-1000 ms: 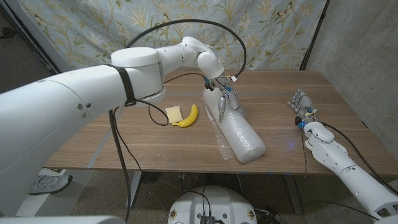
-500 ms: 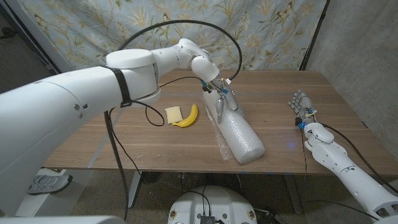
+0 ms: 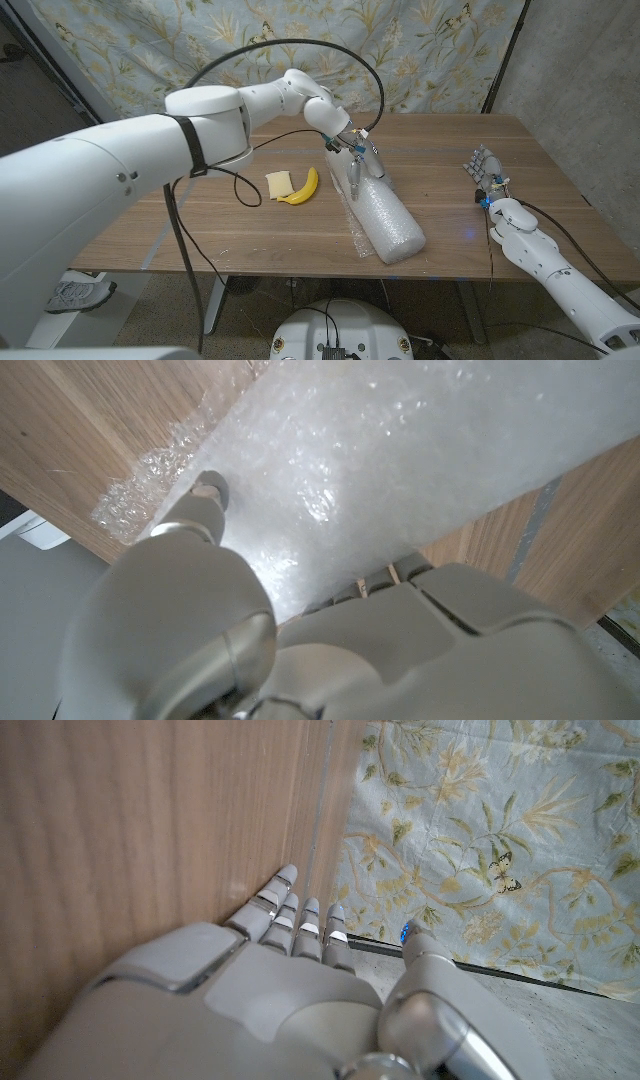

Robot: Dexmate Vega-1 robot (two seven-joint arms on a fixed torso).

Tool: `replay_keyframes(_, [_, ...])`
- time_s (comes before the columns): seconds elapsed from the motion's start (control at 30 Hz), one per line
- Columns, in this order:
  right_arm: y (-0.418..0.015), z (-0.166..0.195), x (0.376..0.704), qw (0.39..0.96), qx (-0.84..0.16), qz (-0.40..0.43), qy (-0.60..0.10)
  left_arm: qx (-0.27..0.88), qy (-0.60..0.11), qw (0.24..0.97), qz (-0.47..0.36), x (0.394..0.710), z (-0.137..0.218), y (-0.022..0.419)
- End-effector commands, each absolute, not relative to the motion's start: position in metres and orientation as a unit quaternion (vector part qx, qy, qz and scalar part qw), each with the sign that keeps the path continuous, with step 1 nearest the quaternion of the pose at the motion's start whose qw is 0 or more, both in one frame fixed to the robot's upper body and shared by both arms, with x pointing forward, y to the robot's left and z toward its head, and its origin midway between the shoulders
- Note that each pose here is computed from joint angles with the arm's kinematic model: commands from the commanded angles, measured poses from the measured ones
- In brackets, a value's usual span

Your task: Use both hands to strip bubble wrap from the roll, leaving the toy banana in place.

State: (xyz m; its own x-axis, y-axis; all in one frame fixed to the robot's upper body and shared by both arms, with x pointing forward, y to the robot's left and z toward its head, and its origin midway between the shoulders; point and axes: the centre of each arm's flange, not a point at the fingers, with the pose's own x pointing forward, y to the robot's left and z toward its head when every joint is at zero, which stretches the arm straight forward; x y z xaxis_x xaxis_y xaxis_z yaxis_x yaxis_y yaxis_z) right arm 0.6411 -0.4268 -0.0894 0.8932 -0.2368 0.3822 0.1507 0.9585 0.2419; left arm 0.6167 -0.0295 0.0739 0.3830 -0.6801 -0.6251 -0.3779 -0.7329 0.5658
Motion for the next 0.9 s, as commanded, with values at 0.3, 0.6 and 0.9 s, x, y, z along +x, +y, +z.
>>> replay_keyframes(0.3, [-0.43, -0.103, 0.637, 0.969, 0.109, -0.104, -0.198, 0.791, -0.369, 0.216, -0.438, 0.613, 0.065, -0.018])
replay_keyframes(0.6, [-0.431, -0.105, 0.635, 0.969, 0.108, -0.106, -0.197, 0.78, -0.387, 0.235, -0.431, 0.61, 0.066, -0.014])
replay_keyframes(0.9, [-0.431, -0.112, 0.635, 0.969, 0.112, -0.108, -0.191, 0.776, -0.408, 0.254, -0.409, 0.613, 0.072, -0.008])
